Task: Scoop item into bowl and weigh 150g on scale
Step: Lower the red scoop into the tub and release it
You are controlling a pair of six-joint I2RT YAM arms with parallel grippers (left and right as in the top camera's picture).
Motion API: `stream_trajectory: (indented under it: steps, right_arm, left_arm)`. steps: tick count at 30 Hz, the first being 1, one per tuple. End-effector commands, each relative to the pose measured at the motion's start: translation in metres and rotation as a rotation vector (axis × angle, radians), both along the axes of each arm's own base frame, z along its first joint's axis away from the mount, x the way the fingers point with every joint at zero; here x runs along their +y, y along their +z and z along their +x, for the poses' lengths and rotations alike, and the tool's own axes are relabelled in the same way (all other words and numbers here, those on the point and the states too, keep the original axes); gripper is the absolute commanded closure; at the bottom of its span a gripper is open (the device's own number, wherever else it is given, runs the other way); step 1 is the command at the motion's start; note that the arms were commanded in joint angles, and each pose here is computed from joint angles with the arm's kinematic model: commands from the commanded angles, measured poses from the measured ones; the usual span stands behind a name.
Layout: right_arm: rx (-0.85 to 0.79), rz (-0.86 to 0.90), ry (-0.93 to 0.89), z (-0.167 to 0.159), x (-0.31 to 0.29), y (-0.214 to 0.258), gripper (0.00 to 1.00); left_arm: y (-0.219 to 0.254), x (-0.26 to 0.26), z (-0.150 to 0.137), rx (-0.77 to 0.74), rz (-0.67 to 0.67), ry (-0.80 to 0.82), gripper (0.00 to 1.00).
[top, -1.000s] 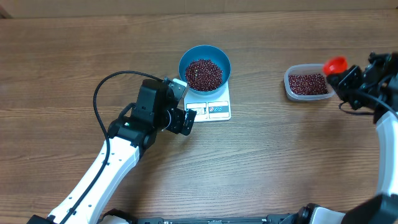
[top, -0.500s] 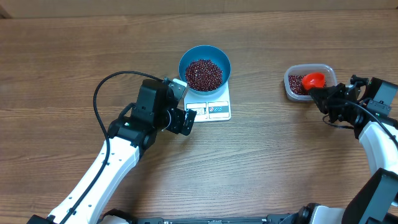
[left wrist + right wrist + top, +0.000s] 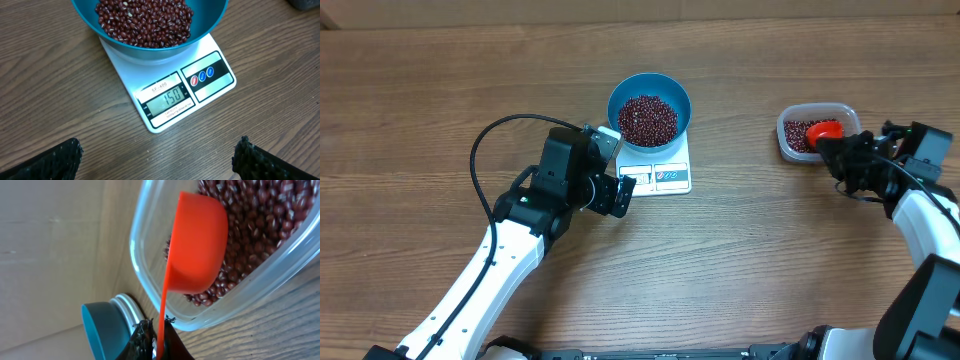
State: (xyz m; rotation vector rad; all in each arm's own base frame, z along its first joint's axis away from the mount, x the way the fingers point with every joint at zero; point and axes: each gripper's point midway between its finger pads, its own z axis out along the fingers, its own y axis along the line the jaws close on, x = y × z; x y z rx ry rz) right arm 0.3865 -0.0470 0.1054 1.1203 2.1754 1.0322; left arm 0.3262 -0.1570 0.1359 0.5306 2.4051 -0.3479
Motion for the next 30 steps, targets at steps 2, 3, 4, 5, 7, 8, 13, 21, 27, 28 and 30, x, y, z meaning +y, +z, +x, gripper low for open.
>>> stream_trajectory:
  steps: [2, 3, 4, 5, 7, 8, 13, 21, 27, 28, 30]
  right_arm:
    - [0.003, -0.002, 0.034, 0.005, 0.016, -0.005, 0.83]
    - [-0.005, -0.004, 0.036, 0.006, 0.016, -0.004, 0.78]
    - [-0.005, -0.004, 0.036, 0.007, 0.016, -0.004, 0.71]
    - [-0.004, -0.003, 0.036, 0.006, 0.016, -0.004, 0.64]
    - [0.005, 0.004, 0.039, 0.005, 0.018, -0.005, 0.57]
    - [0.006, 0.010, 0.043, 0.004, 0.019, -0.005, 0.54]
    - [-0.021, 0.089, 0.089, 0.000, 0.026, 0.005, 0.09]
    - [0.055, 0.005, 0.036, -0.030, 0.014, 0.020, 0.00]
    - [0.010, -0.205, 0.038, -0.063, 0.008, 0.079, 0.00]
    - [-0.016, -0.242, 0.054, -0.069, 0.009, 0.093, 0.00]
    - [-0.086, -0.338, 0.124, -0.084, 0.017, 0.128, 0.00]
  left_arm:
    - [0.003, 0.000, -0.002, -0.010, -0.008, 0.006, 0.00]
    - [0.003, 0.000, -0.002, -0.010, -0.008, 0.006, 0.00]
    - [0.003, 0.000, -0.002, -0.010, -0.008, 0.006, 0.01]
    - [0.003, 0.000, -0.002, -0.010, -0.008, 0.006, 0.00]
    - [0.003, 0.000, -0.002, -0.010, -0.008, 0.006, 0.00]
    - [0.003, 0.000, -0.002, -0.010, -0.008, 0.006, 0.00]
    - [0.003, 0.000, -0.002, -0.010, -0.008, 0.006, 0.00]
    - [0.003, 0.000, -0.002, -0.010, -0.008, 0.006, 0.00]
    - [0.003, 0.000, -0.002, -0.010, -0.008, 0.006, 0.00]
    - [0.003, 0.000, -0.002, -0.010, -0.008, 0.006, 0.00]
    - [0.003, 0.000, -0.002, -0.010, -0.008, 0.006, 0.00]
